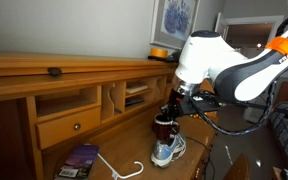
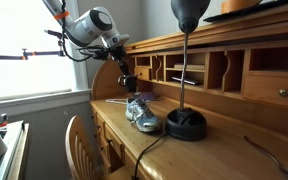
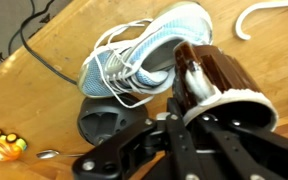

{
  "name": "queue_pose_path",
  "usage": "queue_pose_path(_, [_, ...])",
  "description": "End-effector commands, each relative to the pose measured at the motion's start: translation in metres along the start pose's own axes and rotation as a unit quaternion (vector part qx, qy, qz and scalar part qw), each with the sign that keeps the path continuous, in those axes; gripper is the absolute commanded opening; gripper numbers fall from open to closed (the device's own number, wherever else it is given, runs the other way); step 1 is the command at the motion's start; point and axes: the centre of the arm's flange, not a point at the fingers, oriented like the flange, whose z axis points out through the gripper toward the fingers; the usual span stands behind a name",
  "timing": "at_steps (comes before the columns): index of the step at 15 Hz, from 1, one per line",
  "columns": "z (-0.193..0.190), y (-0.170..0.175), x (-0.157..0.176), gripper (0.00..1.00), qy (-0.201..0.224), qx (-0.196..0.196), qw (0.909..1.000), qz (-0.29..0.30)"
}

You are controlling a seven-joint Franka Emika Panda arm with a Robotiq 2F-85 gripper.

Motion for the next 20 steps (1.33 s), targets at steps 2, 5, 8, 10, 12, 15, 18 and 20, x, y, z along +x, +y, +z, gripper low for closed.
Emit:
queue_pose_path(2, [0.003,0.033,-0.007,0.02,-0.009,-0.029,0.9977,0.06])
queue_pose_path(5, [0.015,0.042,-0.004,0.02,-0.011,-0.033,0.9956,0.087])
queue_pose_path(8, [0.021,0.046,-0.002,0.02,-0.007,-0.03,0.9935,0.109])
queue_pose_path(10, [0.023,0.045,-0.001,0.02,-0.006,-0.027,0.9923,0.12])
queue_pose_path(12, [0.025,0.043,-0.001,0.02,-0.009,-0.023,0.9918,0.125])
queue_pose_path(15, [0.026,0.039,-0.002,0.02,-0.01,-0.018,0.9916,0.128])
queue_pose_path(18, [0.031,0.036,-0.002,0.02,-0.013,-0.014,0.9917,0.127])
queue_pose_path(20, [0.029,0.034,-0.004,0.02,-0.014,-0.013,0.9922,0.123])
